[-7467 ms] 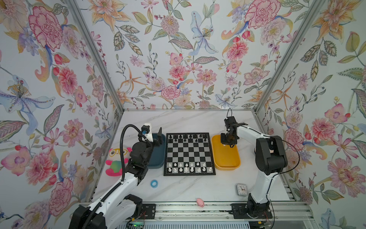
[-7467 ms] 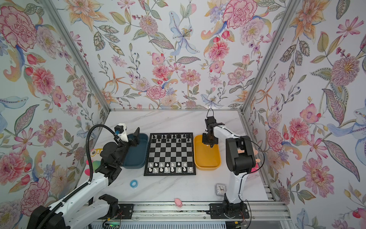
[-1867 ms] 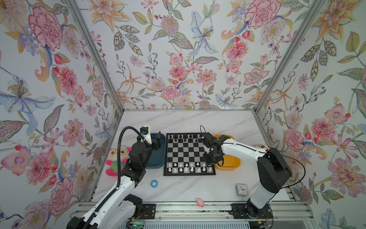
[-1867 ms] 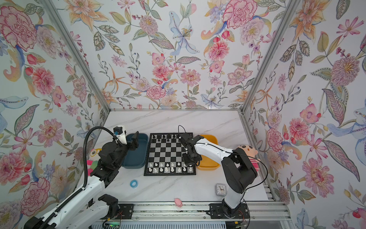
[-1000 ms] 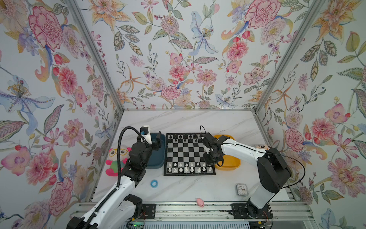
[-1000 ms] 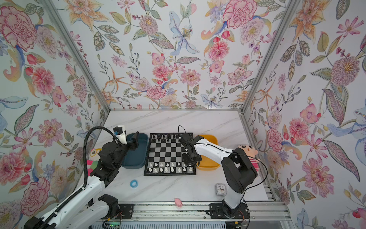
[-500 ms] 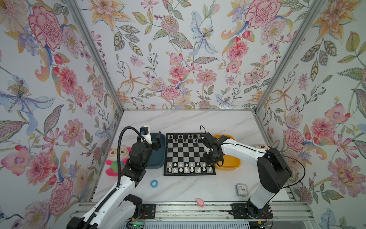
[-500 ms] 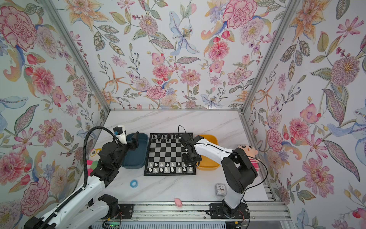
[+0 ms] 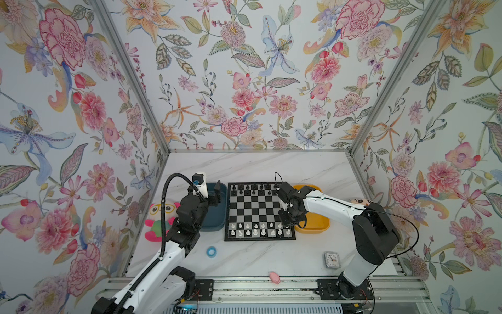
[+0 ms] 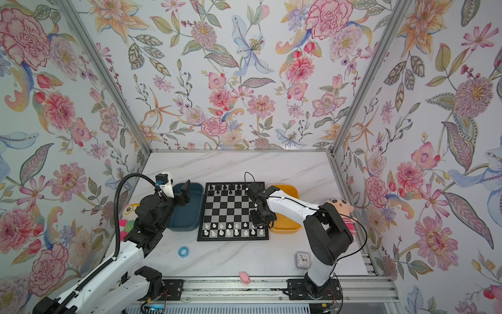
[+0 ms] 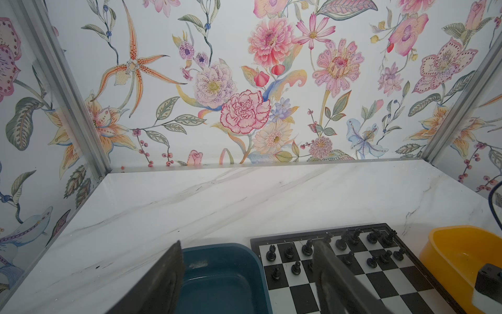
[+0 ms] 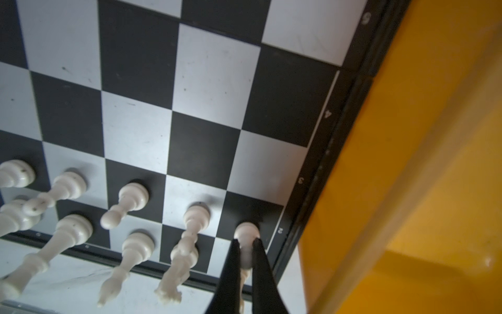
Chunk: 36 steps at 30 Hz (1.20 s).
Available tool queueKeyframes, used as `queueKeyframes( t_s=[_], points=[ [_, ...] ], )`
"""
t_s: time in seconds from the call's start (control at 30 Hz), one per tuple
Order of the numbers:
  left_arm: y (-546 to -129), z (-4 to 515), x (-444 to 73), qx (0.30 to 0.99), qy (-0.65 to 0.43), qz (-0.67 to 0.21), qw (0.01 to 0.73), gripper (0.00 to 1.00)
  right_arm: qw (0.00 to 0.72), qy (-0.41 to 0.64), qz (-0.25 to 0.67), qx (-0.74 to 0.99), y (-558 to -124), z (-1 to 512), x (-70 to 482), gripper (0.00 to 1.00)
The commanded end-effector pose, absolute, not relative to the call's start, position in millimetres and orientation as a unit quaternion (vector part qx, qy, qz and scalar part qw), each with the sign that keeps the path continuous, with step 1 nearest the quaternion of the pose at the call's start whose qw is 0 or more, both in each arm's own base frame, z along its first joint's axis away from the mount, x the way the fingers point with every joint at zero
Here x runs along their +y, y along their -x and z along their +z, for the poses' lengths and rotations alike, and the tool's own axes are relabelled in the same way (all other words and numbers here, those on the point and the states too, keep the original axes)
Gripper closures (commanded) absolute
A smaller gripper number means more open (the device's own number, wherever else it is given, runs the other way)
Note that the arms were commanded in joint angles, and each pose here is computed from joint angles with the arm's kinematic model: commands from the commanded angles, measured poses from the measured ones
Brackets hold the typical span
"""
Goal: Set up the chess pieces on the board
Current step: 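Lower the white pawn onto the empty near row square and open the right gripper, then raise the empty right gripper away from the board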
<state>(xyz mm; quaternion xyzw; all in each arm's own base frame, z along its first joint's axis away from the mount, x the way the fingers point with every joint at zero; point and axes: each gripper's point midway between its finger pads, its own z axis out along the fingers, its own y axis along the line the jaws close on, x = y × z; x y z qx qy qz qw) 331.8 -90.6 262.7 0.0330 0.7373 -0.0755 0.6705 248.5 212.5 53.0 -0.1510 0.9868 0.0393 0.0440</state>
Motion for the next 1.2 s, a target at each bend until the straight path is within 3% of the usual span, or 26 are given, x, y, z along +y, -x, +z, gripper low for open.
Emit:
queueKeyframes(
  t_s=[0.0, 0.43, 0.87, 1.17],
  points=[
    [-329, 262, -91, 0.737, -0.032, -0.081, 0.67, 0.24, 0.046, 0.141, 0.041, 0.988, -248, 53, 210, 0.98],
    [-329, 261, -92, 0.737, -0.033, -0.082, 0.67, 0.24, 0.049, 0.139, 0.046, 0.988, -246, 56, 212, 0.83],
    [-328, 260, -92, 0.737, -0.034, -0.082, 0.67, 0.24, 0.058, 0.136, 0.054, 0.988, -247, 64, 214, 0.76],
    [-327, 262, -91, 0.736, -0.034, -0.082, 0.671, 0.24, 0.113, 0.131, 0.062, 0.983, -261, 104, 215, 0.7]
  ],
)
